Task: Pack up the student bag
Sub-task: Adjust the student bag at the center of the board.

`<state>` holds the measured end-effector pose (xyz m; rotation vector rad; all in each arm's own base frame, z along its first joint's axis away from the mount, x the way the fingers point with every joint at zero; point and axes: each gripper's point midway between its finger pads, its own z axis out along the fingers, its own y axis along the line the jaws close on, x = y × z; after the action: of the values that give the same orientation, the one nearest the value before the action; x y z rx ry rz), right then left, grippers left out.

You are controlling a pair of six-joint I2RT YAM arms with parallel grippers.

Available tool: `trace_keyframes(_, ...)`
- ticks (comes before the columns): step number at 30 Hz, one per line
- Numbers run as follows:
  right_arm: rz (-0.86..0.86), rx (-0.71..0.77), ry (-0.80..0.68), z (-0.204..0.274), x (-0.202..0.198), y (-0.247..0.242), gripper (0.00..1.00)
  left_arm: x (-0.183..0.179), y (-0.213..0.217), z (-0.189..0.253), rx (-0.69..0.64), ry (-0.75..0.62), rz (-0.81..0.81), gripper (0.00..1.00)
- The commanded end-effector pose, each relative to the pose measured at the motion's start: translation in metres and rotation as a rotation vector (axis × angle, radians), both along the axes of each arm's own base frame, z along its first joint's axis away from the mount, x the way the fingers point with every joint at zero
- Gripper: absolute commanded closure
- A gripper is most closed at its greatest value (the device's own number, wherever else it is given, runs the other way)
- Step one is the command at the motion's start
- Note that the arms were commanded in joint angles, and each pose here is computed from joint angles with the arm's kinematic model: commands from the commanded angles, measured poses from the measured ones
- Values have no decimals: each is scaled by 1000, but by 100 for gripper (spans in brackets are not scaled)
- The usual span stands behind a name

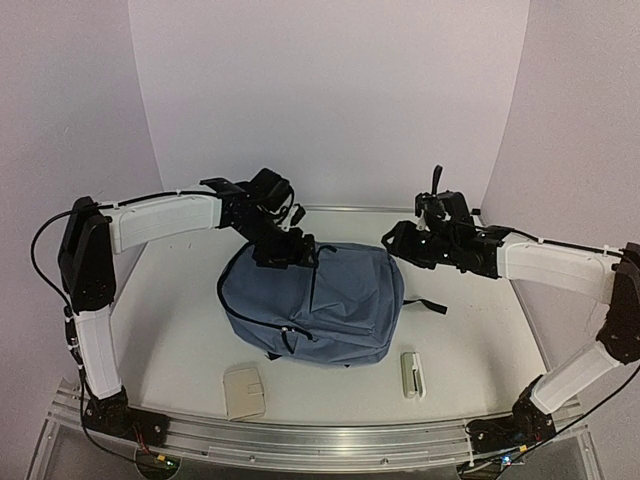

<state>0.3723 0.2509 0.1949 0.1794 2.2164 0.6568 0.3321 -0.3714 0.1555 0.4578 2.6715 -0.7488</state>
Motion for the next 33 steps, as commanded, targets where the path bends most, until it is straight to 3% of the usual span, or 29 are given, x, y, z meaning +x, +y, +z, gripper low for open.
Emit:
trace_keyframes(1, -35, 6, -10, 6, -3, -3, 55, 0, -15, 5, -17, 5, -72, 19)
trace_keyframes(8, -26, 2, -1, 2, -6, 2, 55, 0, -6, -19, 58, 43, -72, 43)
trace_keyframes(14, -28, -3, -4, 2, -9, 1, 54, 4, 5, -22, 61, 47, -39, 47)
trace_keyframes(23, -23, -6, -1, 1, -11, 3, 54, 5, 13, -33, 60, 90, -17, 67)
trace_keyframes(33, 8, -98, -4, 3, -32, 46, 51, -4, -2, -43, -90, 236, -79, 76)
